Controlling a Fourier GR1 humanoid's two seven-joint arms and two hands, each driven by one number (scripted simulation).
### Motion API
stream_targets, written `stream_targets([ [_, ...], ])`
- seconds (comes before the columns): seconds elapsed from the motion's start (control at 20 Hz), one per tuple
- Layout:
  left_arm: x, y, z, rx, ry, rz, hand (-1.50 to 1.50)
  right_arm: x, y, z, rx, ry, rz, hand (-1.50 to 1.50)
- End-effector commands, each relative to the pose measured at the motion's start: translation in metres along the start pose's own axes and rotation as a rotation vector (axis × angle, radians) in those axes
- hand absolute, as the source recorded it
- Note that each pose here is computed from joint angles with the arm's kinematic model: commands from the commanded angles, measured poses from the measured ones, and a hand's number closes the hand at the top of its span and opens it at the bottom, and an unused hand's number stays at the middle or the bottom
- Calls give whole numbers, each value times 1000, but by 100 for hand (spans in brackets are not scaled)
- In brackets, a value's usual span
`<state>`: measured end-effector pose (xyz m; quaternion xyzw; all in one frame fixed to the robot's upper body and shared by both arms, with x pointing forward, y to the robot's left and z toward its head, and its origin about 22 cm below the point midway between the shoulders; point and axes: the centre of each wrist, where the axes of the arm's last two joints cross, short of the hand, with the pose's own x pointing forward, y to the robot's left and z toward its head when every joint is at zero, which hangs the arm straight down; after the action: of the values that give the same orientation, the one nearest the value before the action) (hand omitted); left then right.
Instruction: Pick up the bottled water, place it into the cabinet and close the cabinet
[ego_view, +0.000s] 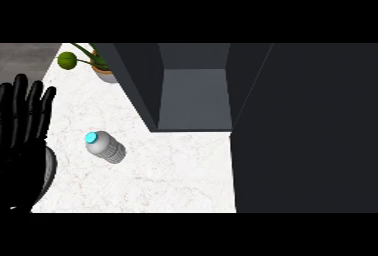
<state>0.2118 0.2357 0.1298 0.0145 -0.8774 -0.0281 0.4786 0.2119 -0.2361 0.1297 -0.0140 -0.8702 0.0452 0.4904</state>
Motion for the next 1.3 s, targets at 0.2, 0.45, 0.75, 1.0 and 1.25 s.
stream_targets([
  [0.2,-15,43,3,-86,9,40,-150,20,-11,32,-10,-25,-55,-150],
  [0.45,-27,54,7,-57,308,148,-150,30,13,54,90,246,-195,-150],
  [0.75,7,62,30,-72,339,148,-150,63,-3,86,81,260,-199,-150],
  [1.0,10,59,37,-39,364,124,-150,82,3,98,60,240,-220,-150],
  [1.25,-6,46,49,-48,381,72,-150,85,5,96,80,270,-201,-150],
])
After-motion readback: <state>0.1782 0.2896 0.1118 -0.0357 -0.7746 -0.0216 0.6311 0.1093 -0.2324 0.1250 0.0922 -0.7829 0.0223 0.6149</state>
